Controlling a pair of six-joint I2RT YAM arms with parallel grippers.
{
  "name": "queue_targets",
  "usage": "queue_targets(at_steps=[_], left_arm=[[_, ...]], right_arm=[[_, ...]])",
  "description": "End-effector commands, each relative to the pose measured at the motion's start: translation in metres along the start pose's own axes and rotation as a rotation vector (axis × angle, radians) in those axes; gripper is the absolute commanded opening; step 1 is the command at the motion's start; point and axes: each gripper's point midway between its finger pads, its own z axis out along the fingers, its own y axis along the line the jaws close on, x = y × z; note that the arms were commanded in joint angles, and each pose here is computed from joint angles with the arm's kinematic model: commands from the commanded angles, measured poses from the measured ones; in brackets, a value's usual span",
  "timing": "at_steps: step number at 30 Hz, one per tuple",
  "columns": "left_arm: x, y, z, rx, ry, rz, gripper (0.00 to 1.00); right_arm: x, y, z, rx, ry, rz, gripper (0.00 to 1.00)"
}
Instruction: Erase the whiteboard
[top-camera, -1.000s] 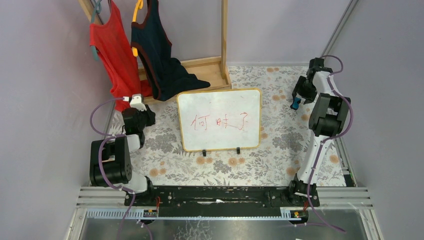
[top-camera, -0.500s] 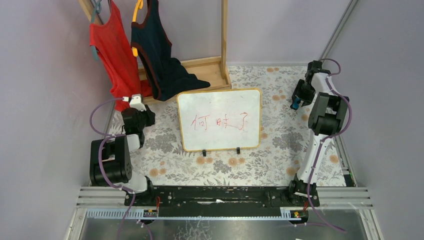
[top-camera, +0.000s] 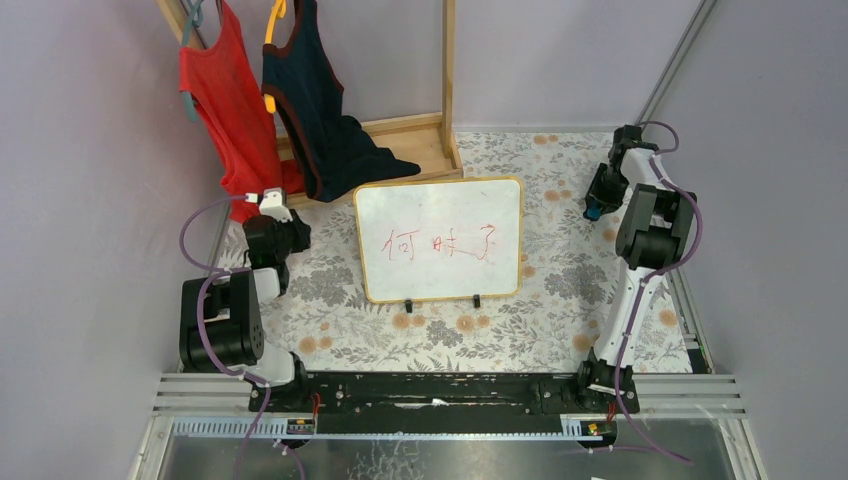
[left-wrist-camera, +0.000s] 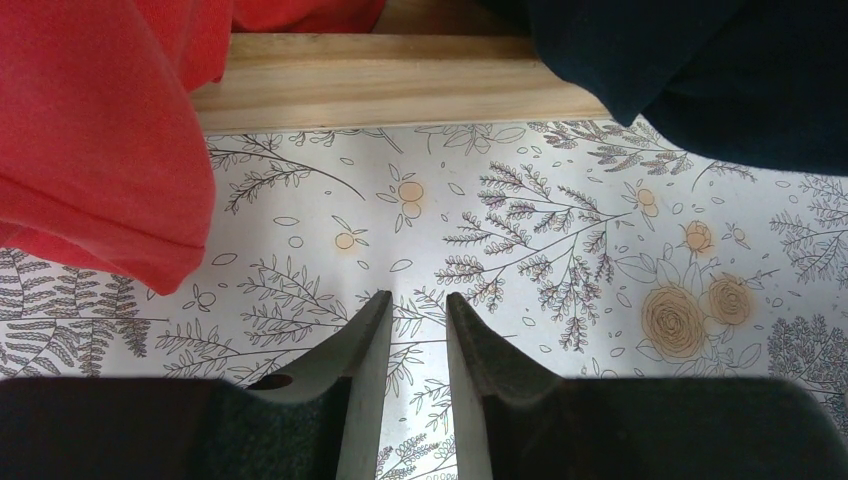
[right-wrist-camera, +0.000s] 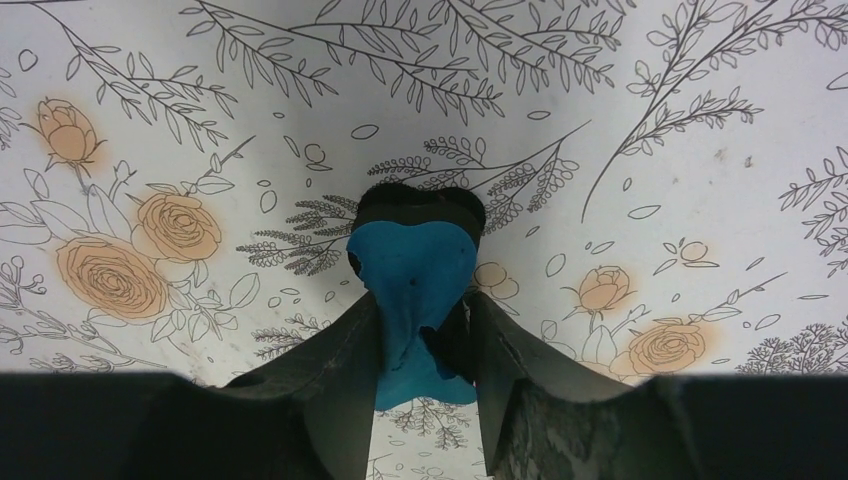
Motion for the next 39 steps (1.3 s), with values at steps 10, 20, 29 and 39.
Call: queue_targets(at_steps=[10,20,29,39], left_arm=[[-0.015,-0.001,0.004,0.02,-0.033,-0.002,0.25],[-0.015,0.0,0.004,0.031,-0.031,-0.01,0.27],[-0.016,-0.007,0.002,0.098,-0.002,-0.008,0.29],[-0.016,-0.036,-0.01,0.266,0.096,0.023,0.37]], right_arm=[[0.001,0.014,-0.037,-0.022,-0.089,-0.019,0.17],[0.066,0.038,-0.102,-0.04,-0.237,-0.103,0.0],[0.132,0.021,-0.168,-0.149,-0.392,-0.052,0.0],[0.195,0.018,-0.214,-0.346,-0.487,-0.074,0.0]])
